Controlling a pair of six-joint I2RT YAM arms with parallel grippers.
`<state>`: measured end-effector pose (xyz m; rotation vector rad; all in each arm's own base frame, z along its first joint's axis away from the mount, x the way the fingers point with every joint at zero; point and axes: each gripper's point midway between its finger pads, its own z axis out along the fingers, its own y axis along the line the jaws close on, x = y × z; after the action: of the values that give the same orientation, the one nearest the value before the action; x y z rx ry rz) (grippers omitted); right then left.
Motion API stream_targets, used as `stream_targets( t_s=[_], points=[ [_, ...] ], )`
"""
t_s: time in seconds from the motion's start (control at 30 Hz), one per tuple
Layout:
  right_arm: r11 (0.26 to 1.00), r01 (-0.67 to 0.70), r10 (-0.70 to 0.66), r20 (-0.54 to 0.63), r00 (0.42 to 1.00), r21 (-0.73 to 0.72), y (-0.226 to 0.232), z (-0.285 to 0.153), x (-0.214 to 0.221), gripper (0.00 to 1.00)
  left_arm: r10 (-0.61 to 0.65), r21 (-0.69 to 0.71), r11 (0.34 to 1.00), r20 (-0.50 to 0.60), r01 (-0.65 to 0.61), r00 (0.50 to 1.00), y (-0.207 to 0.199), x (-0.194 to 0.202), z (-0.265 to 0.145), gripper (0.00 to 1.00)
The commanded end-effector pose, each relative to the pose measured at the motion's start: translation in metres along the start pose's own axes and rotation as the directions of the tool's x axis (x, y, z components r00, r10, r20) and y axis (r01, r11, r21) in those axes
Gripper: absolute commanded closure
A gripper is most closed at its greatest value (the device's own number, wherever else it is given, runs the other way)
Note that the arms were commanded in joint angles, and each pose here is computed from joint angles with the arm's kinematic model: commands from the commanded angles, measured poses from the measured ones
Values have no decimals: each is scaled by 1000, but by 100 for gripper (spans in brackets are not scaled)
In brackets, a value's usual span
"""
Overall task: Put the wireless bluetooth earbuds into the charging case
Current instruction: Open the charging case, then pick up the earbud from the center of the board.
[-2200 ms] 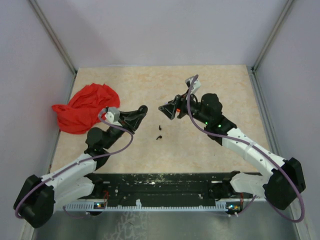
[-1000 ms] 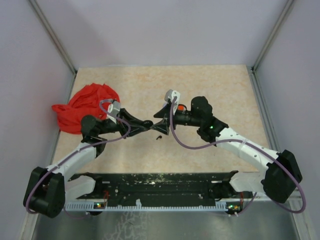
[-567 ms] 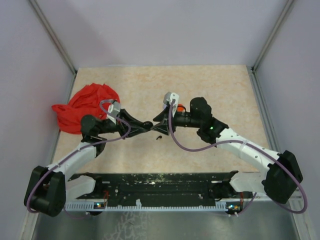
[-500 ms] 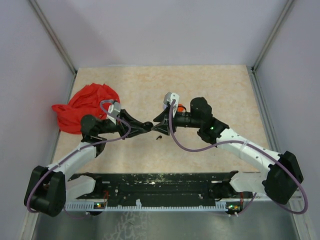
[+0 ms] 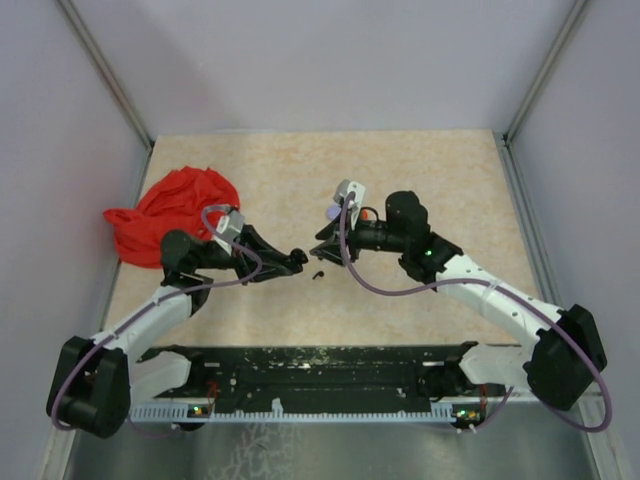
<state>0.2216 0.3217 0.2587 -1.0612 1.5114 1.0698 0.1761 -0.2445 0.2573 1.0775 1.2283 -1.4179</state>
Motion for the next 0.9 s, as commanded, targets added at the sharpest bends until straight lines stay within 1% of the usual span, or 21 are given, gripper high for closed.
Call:
stream_targets(
  t_s=[0.0,0.07,0.17,0.3,0.4,0.53,0.63,0.7,0.87],
  points=[
    [999,31,-33,57,998,38,-8,-4,-28,54,85,26,996,-4,-85,996,-6,-9,1,100],
    [999,30,-32,56,998,37,-7,-5,-28,52,92,-15,996,1,-92,996,1,-10,0,100],
    [998,19,-22,41,999,66,-12,-7,-24,50,110,-126,986,-20,-112,994,20,-9,-2,100],
    [983,-30,39,-48,998,179,-35,-6,-2,50,129,-334,932,-49,-139,990,54,-11,-14,100],
    [962,-70,111,-143,984,264,-53,0,25,50,156,-425,891,-43,-159,987,65,-17,-23,100],
    [939,-83,175,-254,951,335,-68,10,62,51,179,-510,843,-35,-172,983,75,-23,-34,100],
    [931,-102,212,-295,932,350,-73,16,85,53,172,-583,797,-33,-159,985,87,-25,-45,100],
    [923,-91,227,-337,914,375,-78,18,104,54,162,-616,775,-28,-145,986,92,-26,-50,100],
    [916,-54,242,-442,864,397,-86,26,144,59,148,-627,769,-17,-126,989,95,-27,-54,100]
  ],
)
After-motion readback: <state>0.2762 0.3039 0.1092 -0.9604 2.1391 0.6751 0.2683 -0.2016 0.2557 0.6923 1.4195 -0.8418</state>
